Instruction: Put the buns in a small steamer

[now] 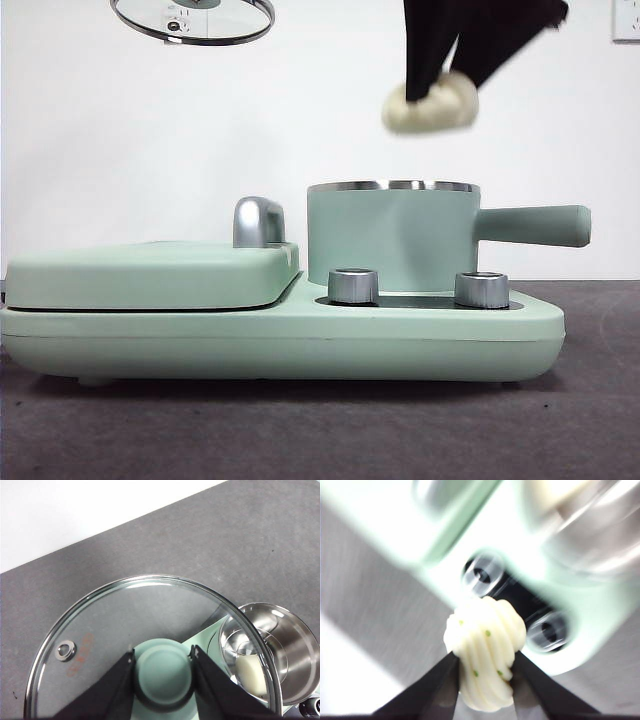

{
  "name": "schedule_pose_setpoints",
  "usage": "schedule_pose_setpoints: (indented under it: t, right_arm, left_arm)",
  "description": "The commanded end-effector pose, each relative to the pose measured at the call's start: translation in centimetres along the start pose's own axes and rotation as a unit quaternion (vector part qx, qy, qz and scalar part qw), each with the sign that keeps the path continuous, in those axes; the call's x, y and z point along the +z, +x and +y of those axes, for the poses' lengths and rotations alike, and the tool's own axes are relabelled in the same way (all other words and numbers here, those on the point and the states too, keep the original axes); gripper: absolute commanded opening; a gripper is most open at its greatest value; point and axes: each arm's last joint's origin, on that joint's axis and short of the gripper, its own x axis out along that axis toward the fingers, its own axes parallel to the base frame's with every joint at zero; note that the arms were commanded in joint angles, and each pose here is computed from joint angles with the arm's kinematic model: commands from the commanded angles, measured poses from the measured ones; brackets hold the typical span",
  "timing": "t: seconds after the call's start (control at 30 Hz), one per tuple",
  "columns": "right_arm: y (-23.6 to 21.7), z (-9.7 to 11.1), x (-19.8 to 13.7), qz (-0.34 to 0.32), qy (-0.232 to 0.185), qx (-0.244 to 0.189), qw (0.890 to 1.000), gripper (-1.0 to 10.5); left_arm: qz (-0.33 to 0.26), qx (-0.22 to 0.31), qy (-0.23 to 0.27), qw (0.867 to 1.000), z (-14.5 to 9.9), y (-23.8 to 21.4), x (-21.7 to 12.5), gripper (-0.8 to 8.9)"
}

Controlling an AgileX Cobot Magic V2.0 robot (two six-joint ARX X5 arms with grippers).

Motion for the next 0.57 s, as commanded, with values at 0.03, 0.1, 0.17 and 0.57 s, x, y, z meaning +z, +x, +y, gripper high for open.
schedule_pose_setpoints:
  t: [0.03,0.1,0.17,0.57]
  right_arm:
    - [-0.2,-0.9,2.4,0.0,-0.019,-0.01,1.0,1.3]
    - [-0.1,-2.0,3.9,-0.002,-0.011,-0.023,1.0,1.3]
    - [0.5,-3.0,5.1,-0.003,-0.001,-0.037,0.999,1.3]
    - [6.6,-7.7,8.0,0.047,0.028,-0.056,0.997,1.3]
  left_arm:
    - [-0.025,0.0,0.007,1.0,-0.2,-0.7,0.7,0.19]
    - [-0.024,0.0,0.007,1.0,-0.2,-0.7,0.7,0.19]
    - [-0.024,0.0,0.007,1.0,-0.2,-0.7,0.7,0.19]
    - [-0.023,0.0,0.006,1.0,-0.2,-0.7,0.7,0.19]
